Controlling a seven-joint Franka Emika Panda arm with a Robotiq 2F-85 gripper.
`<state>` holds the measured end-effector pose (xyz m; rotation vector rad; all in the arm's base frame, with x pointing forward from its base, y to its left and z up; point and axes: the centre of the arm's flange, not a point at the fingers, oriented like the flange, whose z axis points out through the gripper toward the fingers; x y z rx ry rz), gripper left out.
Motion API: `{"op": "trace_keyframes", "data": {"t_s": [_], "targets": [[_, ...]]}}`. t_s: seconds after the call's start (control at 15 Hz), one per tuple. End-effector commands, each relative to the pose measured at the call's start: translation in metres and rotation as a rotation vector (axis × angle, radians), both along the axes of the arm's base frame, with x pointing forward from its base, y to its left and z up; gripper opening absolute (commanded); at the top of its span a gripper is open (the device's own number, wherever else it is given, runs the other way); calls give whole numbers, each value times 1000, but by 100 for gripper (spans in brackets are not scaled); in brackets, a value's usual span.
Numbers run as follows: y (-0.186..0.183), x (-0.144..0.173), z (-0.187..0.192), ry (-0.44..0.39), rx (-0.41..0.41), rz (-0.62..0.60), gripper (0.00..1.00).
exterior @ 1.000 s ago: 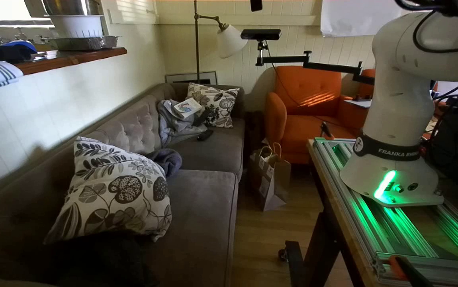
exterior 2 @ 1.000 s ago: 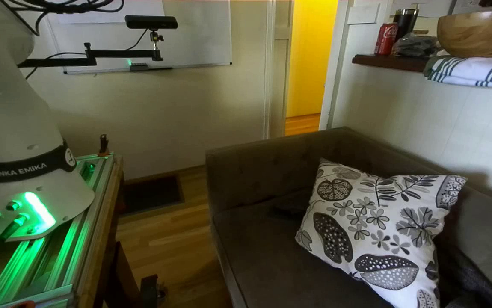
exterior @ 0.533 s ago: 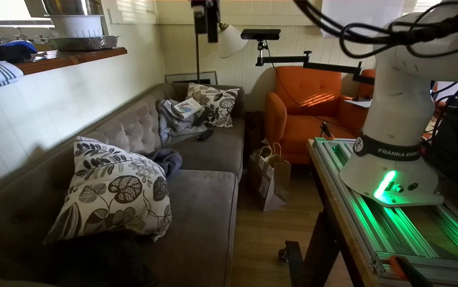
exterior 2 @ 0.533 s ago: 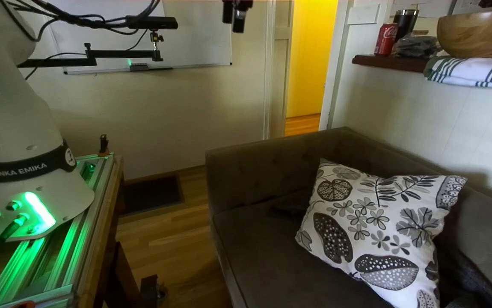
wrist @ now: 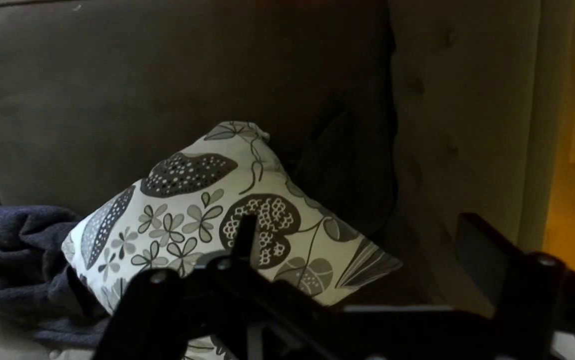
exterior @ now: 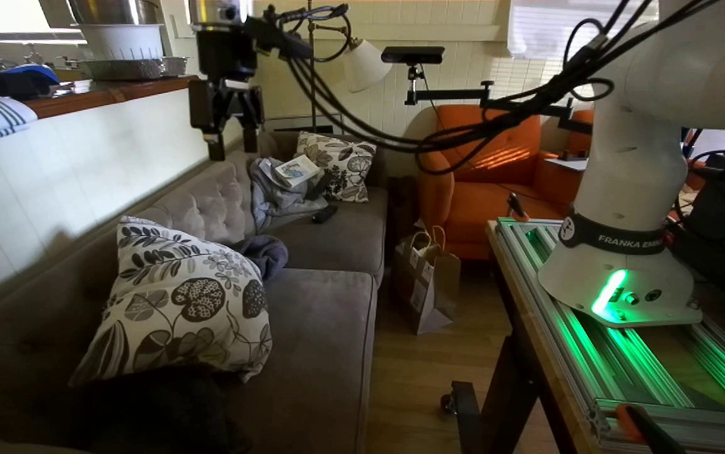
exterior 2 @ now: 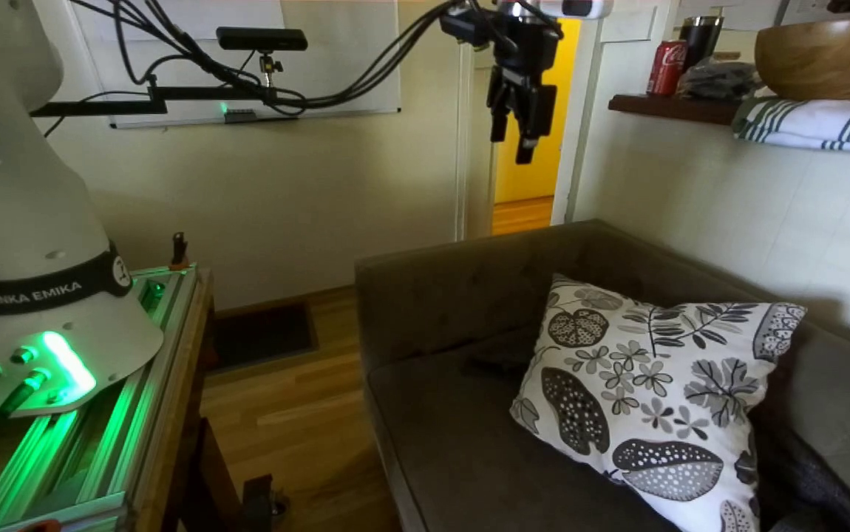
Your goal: Move the flowery pillow on the left to the right
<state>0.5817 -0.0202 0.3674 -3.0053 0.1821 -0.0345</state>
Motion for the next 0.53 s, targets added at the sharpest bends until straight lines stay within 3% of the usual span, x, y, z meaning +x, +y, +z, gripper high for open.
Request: {"op": "trace_keyframes", "data": {"t_s": [0.0, 0.47], "targets": [[-8, 83, -46, -34, -21, -31, 100], [-43, 163, -134, -150, -94, -60, 100]]}}
